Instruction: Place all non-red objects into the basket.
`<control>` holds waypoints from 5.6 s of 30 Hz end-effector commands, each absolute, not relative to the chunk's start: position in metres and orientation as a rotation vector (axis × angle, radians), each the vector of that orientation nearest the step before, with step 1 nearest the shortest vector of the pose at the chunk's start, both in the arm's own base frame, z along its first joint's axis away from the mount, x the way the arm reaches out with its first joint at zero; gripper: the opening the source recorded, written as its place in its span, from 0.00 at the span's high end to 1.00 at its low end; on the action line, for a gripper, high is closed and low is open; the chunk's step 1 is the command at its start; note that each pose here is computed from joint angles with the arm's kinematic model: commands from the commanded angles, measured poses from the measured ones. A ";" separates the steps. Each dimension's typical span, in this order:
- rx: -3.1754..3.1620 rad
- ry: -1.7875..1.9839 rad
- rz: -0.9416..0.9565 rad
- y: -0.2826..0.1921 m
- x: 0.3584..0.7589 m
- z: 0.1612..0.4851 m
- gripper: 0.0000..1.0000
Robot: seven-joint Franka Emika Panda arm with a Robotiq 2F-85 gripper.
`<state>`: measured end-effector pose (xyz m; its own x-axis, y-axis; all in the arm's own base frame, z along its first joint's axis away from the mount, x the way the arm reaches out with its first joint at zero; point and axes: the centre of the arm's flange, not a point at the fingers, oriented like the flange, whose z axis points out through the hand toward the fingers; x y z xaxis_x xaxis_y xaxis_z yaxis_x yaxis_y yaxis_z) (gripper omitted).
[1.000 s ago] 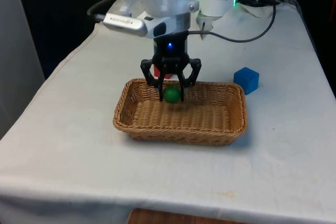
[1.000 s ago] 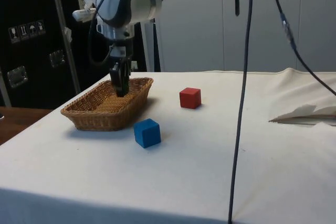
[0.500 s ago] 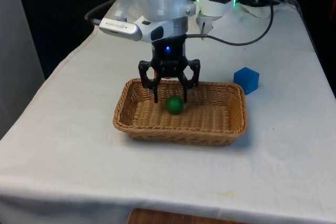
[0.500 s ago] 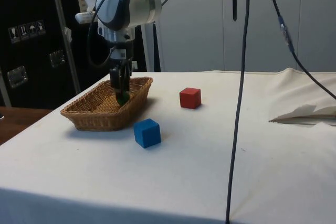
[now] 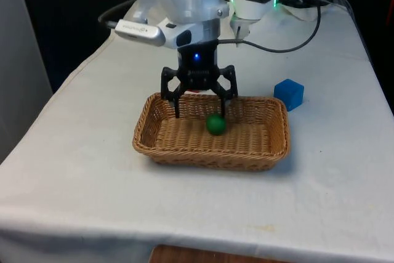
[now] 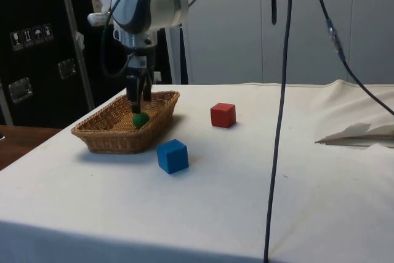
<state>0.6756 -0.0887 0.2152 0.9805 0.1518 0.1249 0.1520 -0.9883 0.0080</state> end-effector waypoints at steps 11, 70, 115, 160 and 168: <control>-3.097 -0.251 -0.219 -0.080 0.678 0.254 0.00; -3.030 -0.447 -0.133 0.057 0.632 0.372 0.00; -2.987 -0.650 -0.126 0.143 0.581 0.350 0.00; -2.876 -0.988 -0.142 0.118 0.536 0.251 0.00; -2.864 -1.048 -0.144 0.114 0.533 0.235 0.00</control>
